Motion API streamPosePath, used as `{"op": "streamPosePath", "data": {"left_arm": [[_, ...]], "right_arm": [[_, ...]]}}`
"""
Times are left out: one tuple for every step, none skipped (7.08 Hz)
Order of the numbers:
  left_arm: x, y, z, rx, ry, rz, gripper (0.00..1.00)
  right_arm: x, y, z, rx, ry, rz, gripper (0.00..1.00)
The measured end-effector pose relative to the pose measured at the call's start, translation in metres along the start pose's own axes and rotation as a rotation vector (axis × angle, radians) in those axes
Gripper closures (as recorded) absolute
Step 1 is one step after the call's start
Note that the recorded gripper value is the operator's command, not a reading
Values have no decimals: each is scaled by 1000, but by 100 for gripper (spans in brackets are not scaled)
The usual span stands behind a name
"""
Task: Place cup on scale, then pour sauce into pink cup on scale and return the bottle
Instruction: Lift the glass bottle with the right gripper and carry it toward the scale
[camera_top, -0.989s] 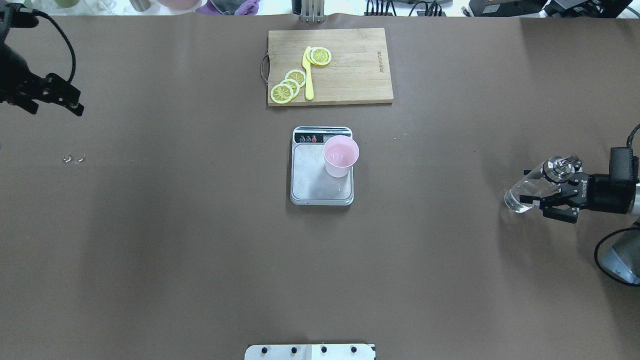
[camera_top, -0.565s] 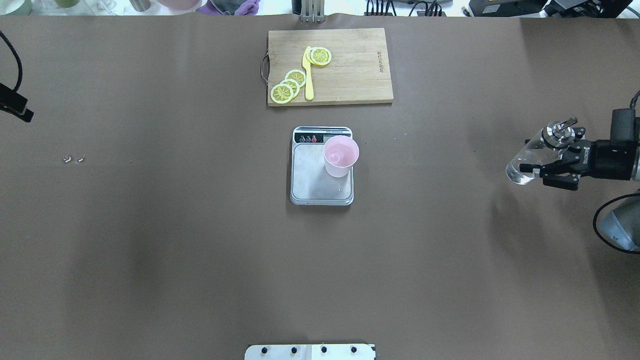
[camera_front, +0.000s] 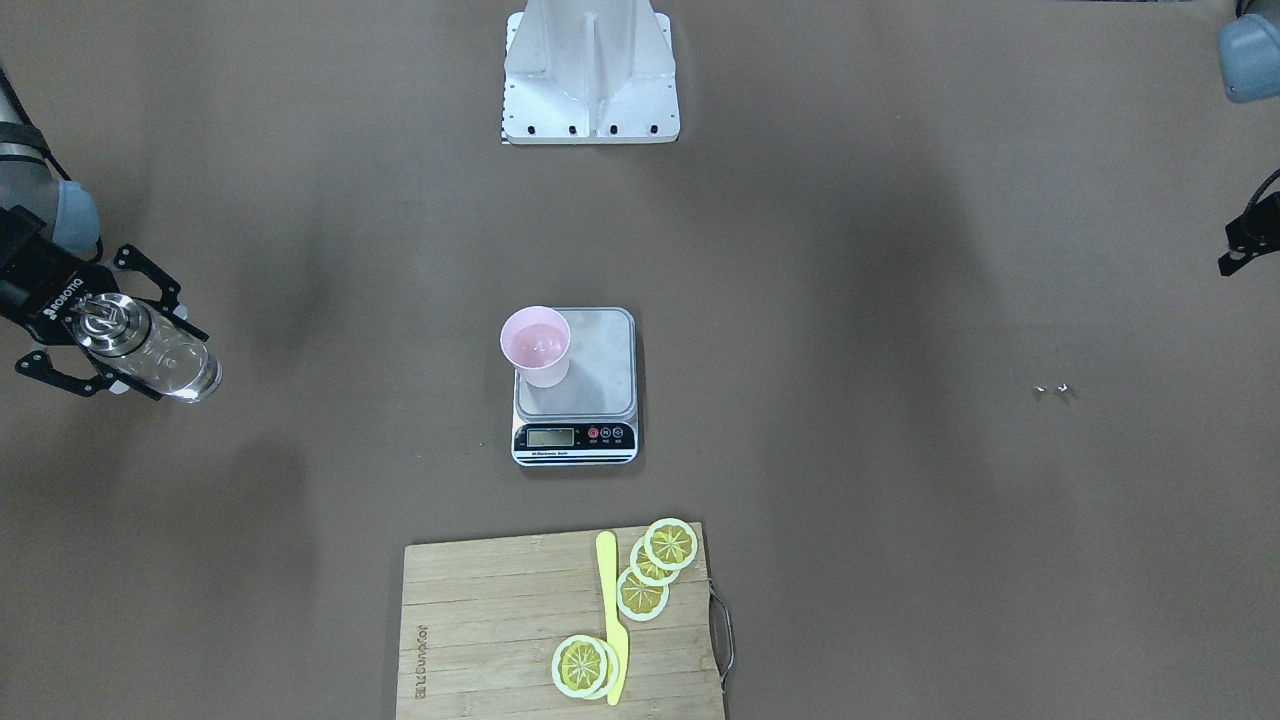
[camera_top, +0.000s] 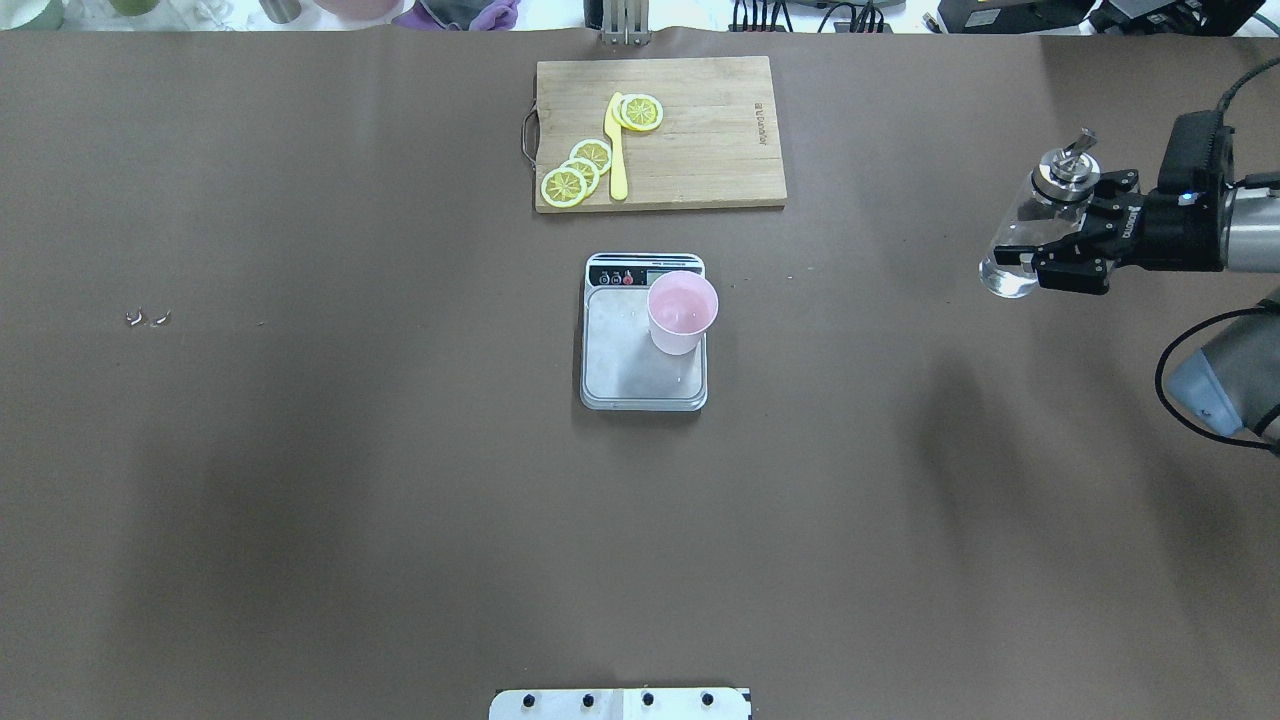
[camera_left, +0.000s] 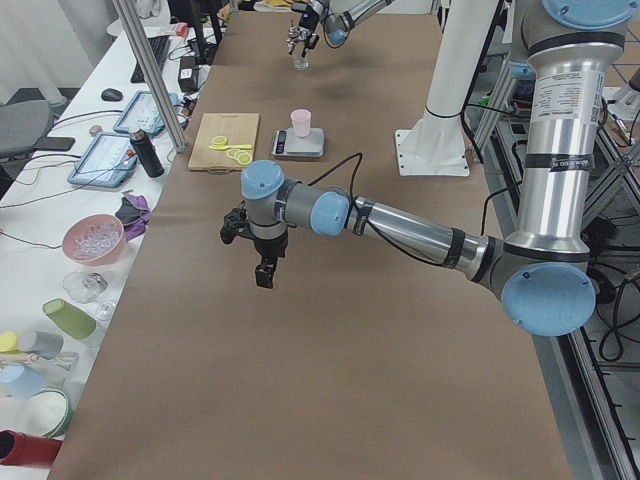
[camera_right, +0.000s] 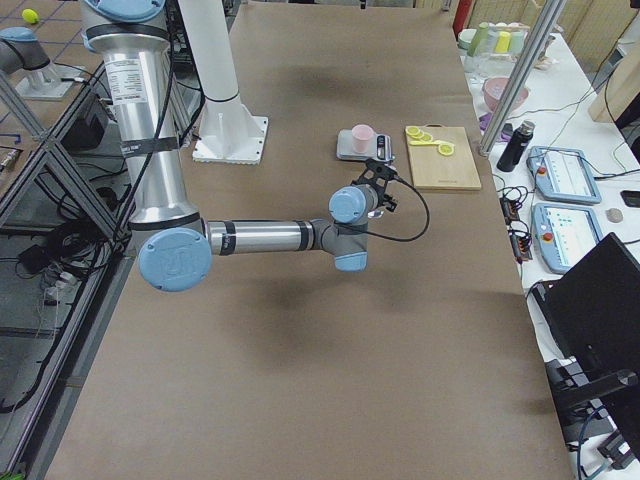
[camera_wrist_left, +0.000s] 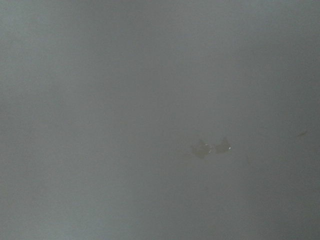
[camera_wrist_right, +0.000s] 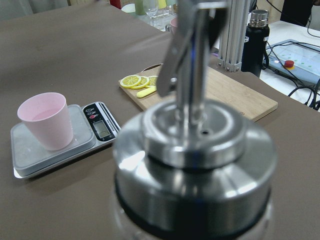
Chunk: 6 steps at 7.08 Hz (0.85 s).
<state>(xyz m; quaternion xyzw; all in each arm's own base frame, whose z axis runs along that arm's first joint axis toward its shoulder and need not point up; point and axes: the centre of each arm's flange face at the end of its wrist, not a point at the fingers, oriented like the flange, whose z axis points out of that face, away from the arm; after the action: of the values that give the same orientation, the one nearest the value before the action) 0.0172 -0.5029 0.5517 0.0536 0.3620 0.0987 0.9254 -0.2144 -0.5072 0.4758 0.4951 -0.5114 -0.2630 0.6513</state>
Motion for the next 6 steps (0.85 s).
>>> {"op": "streamPosePath", "data": {"left_arm": [[-23, 9, 8, -17, 9, 3, 1], [-42, 17, 14, -30, 18, 3, 1], [-53, 24, 18, -38, 23, -1, 1], [-59, 29, 19, -41, 23, -5, 1], [-64, 33, 20, -43, 23, -11, 1], [-68, 38, 20, -45, 23, -19, 1]], "right_arm": [[3, -21, 13, -19, 15, 4, 65], [5, -39, 25, -38, 28, 8, 65], [4, -55, 36, -57, 40, 15, 65], [-6, -71, 46, -83, 52, 20, 65], [-20, -87, 57, -118, 68, 12, 65], [-43, -105, 69, -168, 89, -7, 65]]}}
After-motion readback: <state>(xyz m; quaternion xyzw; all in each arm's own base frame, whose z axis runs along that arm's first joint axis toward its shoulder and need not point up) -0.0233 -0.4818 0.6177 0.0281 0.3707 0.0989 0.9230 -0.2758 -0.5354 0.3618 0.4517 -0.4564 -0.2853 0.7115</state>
